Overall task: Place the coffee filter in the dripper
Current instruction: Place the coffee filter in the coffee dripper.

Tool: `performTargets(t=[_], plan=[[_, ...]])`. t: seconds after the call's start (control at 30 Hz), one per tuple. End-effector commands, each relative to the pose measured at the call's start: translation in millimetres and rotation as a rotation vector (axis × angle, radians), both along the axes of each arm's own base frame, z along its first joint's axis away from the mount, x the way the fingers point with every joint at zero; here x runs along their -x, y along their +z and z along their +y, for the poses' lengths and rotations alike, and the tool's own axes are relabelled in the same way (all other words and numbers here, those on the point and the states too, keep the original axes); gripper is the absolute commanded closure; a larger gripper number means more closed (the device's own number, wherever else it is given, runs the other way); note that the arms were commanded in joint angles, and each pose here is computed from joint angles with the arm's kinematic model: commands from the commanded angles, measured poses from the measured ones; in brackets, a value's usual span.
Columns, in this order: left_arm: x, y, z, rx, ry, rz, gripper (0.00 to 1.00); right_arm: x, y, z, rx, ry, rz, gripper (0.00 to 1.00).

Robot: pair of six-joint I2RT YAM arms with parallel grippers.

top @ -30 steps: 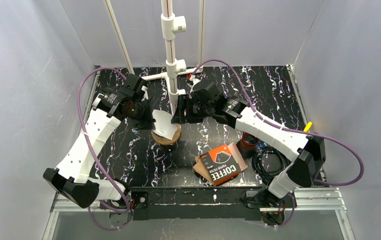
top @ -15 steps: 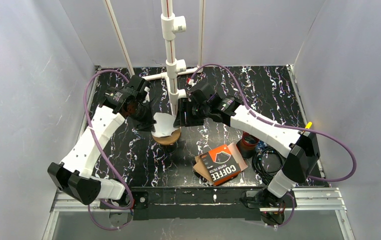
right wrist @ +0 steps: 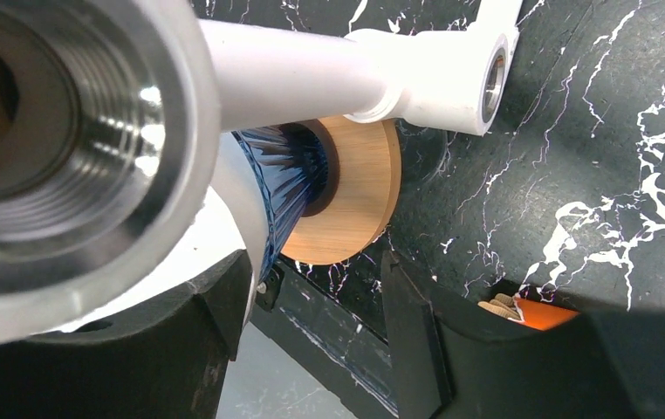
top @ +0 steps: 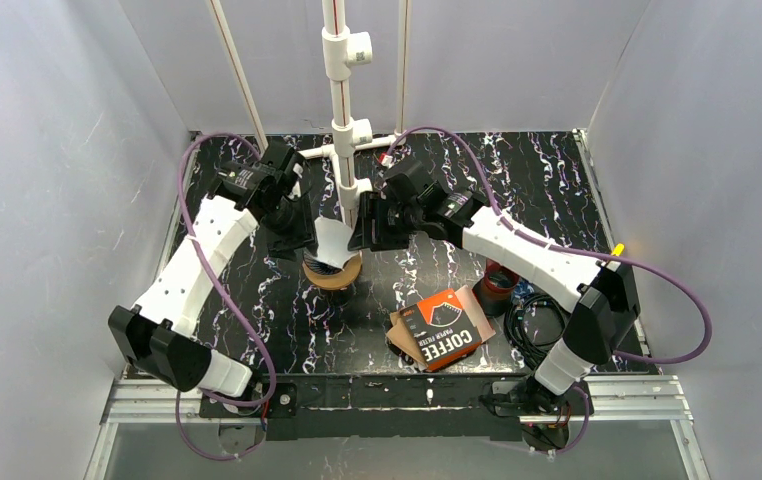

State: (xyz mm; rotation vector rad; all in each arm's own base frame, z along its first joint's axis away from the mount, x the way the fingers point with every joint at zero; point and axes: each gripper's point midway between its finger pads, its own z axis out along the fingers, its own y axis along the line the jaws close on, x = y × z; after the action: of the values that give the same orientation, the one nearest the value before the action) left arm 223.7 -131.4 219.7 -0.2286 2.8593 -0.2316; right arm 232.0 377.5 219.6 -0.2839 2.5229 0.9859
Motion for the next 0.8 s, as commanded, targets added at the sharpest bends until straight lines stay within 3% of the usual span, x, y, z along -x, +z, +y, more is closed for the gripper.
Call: performTargets(t=[0.0,0.17,0.33,0.6,0.77], plan=[[-1.4,23.8,7.5,-0.010,-0.010,-0.056,0.53,-9.2,28.4,10.6,-0.089,0.004,-0.031,0.35],[0.4,36.3,9.5,-0.002,-0.009,-0.088,0.42,-11.0,34.6,14.0,-0.127,0.024,-0.034,0.35],[6.3,34.6,13.2,-0.002,0.004,-0.078,0.39,-10.4,41.0,17.3,-0.169,0.049,-0.033,0.33],[11.4,33.0,14.4,0.019,0.024,-0.068,0.40,-13.0,43.1,15.7,-0.193,0.055,-0.027,0.34],[12.5,34.5,9.5,0.054,0.018,-0.068,0.47,-14.3,40.1,12.6,-0.190,0.047,-0.018,0.37]])
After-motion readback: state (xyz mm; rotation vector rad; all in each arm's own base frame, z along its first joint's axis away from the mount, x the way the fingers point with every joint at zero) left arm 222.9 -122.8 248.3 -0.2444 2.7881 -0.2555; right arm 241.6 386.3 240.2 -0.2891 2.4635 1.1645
